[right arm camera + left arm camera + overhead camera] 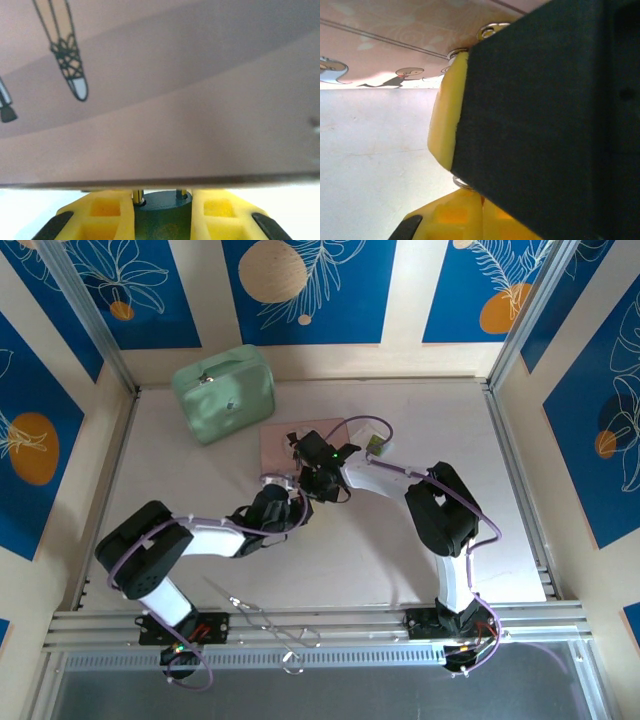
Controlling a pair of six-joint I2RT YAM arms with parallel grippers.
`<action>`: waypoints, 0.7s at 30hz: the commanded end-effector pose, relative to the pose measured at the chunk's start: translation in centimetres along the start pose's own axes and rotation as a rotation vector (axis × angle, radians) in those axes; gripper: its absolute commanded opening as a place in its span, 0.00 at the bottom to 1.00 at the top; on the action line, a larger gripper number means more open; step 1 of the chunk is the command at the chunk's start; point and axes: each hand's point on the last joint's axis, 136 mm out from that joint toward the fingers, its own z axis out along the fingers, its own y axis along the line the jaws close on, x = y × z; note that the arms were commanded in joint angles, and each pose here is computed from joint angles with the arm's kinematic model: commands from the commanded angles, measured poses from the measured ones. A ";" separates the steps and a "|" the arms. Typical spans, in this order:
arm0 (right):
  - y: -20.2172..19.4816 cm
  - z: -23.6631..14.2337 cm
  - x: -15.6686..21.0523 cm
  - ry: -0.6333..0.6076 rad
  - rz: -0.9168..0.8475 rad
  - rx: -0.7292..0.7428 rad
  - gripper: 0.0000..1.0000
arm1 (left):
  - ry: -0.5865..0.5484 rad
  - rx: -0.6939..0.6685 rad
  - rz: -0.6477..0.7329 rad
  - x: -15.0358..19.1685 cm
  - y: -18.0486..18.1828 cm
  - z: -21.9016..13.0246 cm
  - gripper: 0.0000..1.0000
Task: Unlock the padlock with the key
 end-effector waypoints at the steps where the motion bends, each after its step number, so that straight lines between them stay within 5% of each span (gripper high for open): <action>1: 0.6 -0.8 4.5 0.195 0.010 -0.001 0.00 | -0.110 -0.171 0.134 -3.0 0.8 -0.9 0.00; 15: 1.4 -1.1 6.4 0.364 0.017 -0.073 0.00 | -0.398 -0.569 1.003 -0.8 -4.5 -0.4 0.00; 21: -0.3 0.1 9.0 0.426 0.041 -0.066 0.00 | -0.368 -0.575 1.008 0.7 -4.3 -1.7 0.00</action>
